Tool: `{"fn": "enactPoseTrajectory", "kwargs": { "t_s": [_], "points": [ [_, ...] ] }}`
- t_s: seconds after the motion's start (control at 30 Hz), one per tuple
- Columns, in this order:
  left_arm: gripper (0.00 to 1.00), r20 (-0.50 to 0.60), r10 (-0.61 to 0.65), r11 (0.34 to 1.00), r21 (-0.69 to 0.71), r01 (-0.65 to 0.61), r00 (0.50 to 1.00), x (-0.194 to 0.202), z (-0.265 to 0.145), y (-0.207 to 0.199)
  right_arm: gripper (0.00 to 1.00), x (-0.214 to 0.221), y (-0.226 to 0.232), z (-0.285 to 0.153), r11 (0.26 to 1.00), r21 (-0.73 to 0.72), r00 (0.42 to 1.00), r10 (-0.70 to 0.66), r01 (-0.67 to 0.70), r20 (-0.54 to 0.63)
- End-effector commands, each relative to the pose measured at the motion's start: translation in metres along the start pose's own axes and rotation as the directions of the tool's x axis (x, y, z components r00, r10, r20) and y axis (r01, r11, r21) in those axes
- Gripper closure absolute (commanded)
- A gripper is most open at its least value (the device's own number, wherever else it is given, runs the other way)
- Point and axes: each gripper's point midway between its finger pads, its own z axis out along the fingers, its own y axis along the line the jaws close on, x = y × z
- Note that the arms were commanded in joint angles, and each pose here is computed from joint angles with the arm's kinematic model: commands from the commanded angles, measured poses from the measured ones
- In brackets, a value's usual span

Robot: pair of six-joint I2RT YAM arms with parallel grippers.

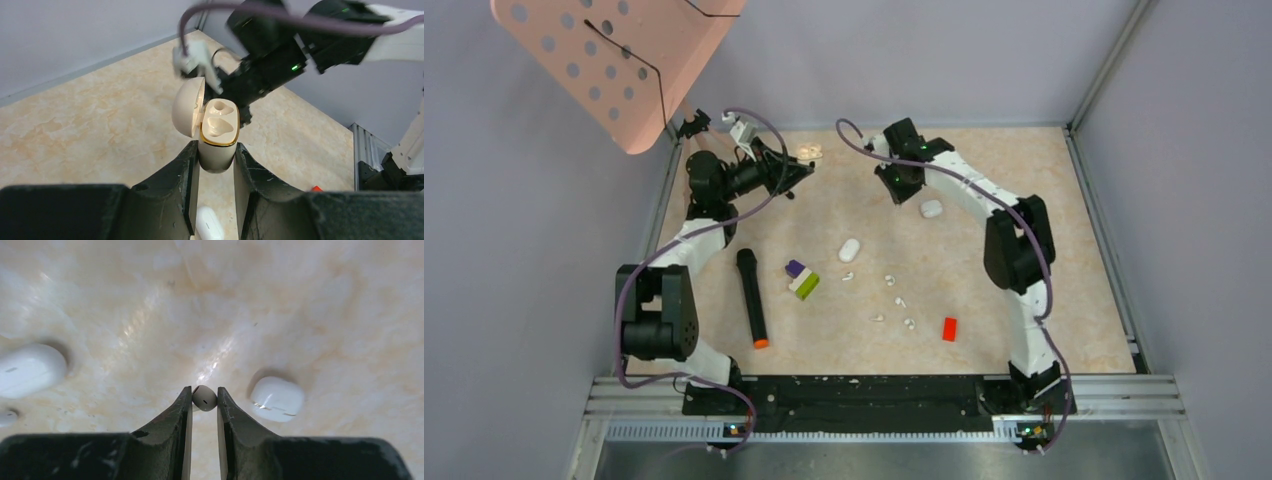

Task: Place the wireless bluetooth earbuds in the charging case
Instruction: Pick up the earbud from the center of the board, then place the earbud in the charging case.

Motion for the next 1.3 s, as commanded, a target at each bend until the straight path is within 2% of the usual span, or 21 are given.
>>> {"fn": "enactPoseTrajectory", "kwargs": {
  "t_s": [0.0,0.1,0.23,0.33,0.43,0.6,0.77,1.27],
  "points": [
    [1.00,0.051,0.085,0.995,0.055,-0.088,0.995,-0.029,0.008,-0.009,1.00,-0.119,-0.017,-0.149,0.988,0.117,0.822,-0.145,0.096,0.551],
    [1.00,0.065,0.105,0.991,0.076,-0.110,0.992,-0.038,0.014,-0.015,1.00,-0.157,-0.011,-0.222,0.977,0.168,0.614,-0.214,0.132,0.759],
    [1.00,0.077,0.125,0.983,0.128,-0.134,0.989,-0.050,0.025,-0.028,1.00,-0.179,0.016,-0.295,0.948,0.241,0.367,-0.305,0.209,0.879],
    [1.00,0.093,0.161,0.971,0.164,-0.174,0.983,-0.060,0.030,-0.040,1.00,-0.187,0.040,-0.332,0.920,0.291,0.235,-0.353,0.261,0.906],
    [1.00,0.117,0.201,0.959,0.181,-0.220,0.973,-0.070,0.033,-0.050,1.00,-0.192,0.058,-0.352,0.904,0.319,0.154,-0.371,0.285,0.916],
    [1.00,0.159,0.258,0.938,0.197,-0.287,0.953,-0.087,0.032,-0.068,1.00,-0.198,0.080,-0.362,0.883,0.351,0.086,-0.393,0.311,0.915],
    [1.00,0.183,0.264,0.936,0.187,-0.297,0.947,-0.096,0.029,-0.077,1.00,-0.197,0.097,-0.364,0.860,0.380,0.036,-0.415,0.341,0.909],
    [1.00,0.212,0.293,0.923,0.192,-0.333,0.932,-0.110,0.023,-0.094,1.00,-0.194,0.122,-0.353,0.841,0.354,0.013,-0.394,0.409,0.919]
  ]
}}
